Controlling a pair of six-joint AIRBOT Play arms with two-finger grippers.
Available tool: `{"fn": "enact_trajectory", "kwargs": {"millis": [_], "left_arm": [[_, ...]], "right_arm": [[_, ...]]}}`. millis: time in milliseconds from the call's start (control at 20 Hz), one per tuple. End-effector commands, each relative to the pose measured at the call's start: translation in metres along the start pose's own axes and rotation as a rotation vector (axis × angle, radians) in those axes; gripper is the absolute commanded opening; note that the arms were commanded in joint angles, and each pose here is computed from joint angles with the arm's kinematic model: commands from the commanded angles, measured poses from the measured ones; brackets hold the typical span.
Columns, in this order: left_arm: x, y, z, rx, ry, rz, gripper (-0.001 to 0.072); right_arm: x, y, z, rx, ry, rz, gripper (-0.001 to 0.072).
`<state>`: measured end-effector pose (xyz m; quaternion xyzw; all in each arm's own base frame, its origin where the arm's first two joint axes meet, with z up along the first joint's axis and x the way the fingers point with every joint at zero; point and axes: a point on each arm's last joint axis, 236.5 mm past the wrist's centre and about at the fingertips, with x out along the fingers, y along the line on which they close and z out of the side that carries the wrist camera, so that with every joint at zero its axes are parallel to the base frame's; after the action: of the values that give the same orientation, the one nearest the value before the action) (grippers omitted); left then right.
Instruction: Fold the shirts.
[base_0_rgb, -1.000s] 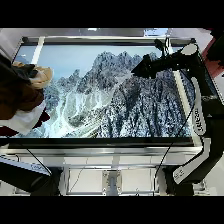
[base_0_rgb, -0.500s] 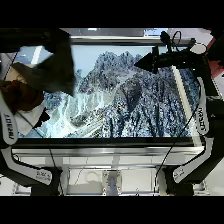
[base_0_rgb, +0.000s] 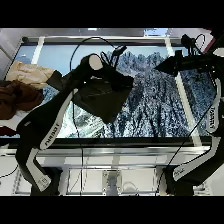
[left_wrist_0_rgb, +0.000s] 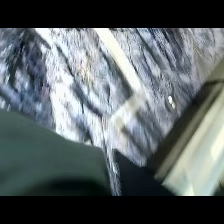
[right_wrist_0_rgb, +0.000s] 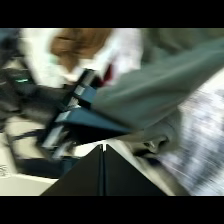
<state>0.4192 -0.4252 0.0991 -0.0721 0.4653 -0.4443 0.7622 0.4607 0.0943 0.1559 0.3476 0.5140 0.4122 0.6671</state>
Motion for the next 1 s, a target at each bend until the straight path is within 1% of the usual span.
{"fn": "enact_trajectory", "kwargs": {"millis": [0,100,150,200,250,350,400,550,600,750,800,900,950], "left_arm": [[0.006,0.007,0.050,0.011,-0.203,0.052,0.0718],[-0.033,0.029,0.083,-0.009,-0.292,0.101,0.0708],[-0.052,0.043,0.091,-0.030,-0.317,0.123,0.0708],[-0.071,0.060,0.092,-0.051,-0.318,0.147,0.0708],[-0.087,0.078,0.090,-0.070,-0.304,0.174,0.0708],[-0.116,0.124,0.074,-0.119,-0.245,0.257,0.0708],[-0.128,0.148,0.060,-0.165,-0.199,0.295,0.0708],[-0.157,0.209,0.009,-0.292,-0.058,0.372,0.0708],[-0.165,0.226,-0.006,-0.326,-0.019,0.401,0.0708],[-0.195,0.276,-0.041,-0.386,0.060,0.532,0.0707],[-0.207,0.292,-0.048,-0.389,0.069,0.588,0.0707],[-0.224,0.311,-0.056,-0.389,0.082,0.673,0.0707],[-0.231,0.319,-0.059,-0.387,0.088,0.706,0.0707]], "right_arm": [[-0.011,-0.071,-0.023,0.050,0.095,-0.315,0.0037],[-0.012,-0.094,-0.038,0.061,0.166,-0.445,0.0073],[-0.008,-0.097,-0.043,0.059,0.197,-0.472,0.0153],[0.001,-0.093,-0.049,0.053,0.232,-0.475,0.0297],[0.012,-0.089,-0.053,0.041,0.261,-0.466,0.0354],[0.042,-0.087,-0.064,0.017,0.323,-0.474,0.0353],[0.056,-0.096,-0.068,0.005,0.341,-0.518,0.0353],[0.079,-0.144,-0.069,-0.073,0.358,-0.748,0.0354],[0.087,-0.153,-0.071,-0.098,0.365,-0.786,0.0353],[0.124,-0.166,-0.087,-0.133,0.400,-0.788,0.0355],[0.136,-0.167,-0.093,-0.142,0.411,-0.783,0.0368],[0.157,-0.168,-0.100,-0.177,0.420,-0.780,0.0680],[0.167,-0.164,-0.096,-0.207,0.402,-0.778,0.0692]]}}
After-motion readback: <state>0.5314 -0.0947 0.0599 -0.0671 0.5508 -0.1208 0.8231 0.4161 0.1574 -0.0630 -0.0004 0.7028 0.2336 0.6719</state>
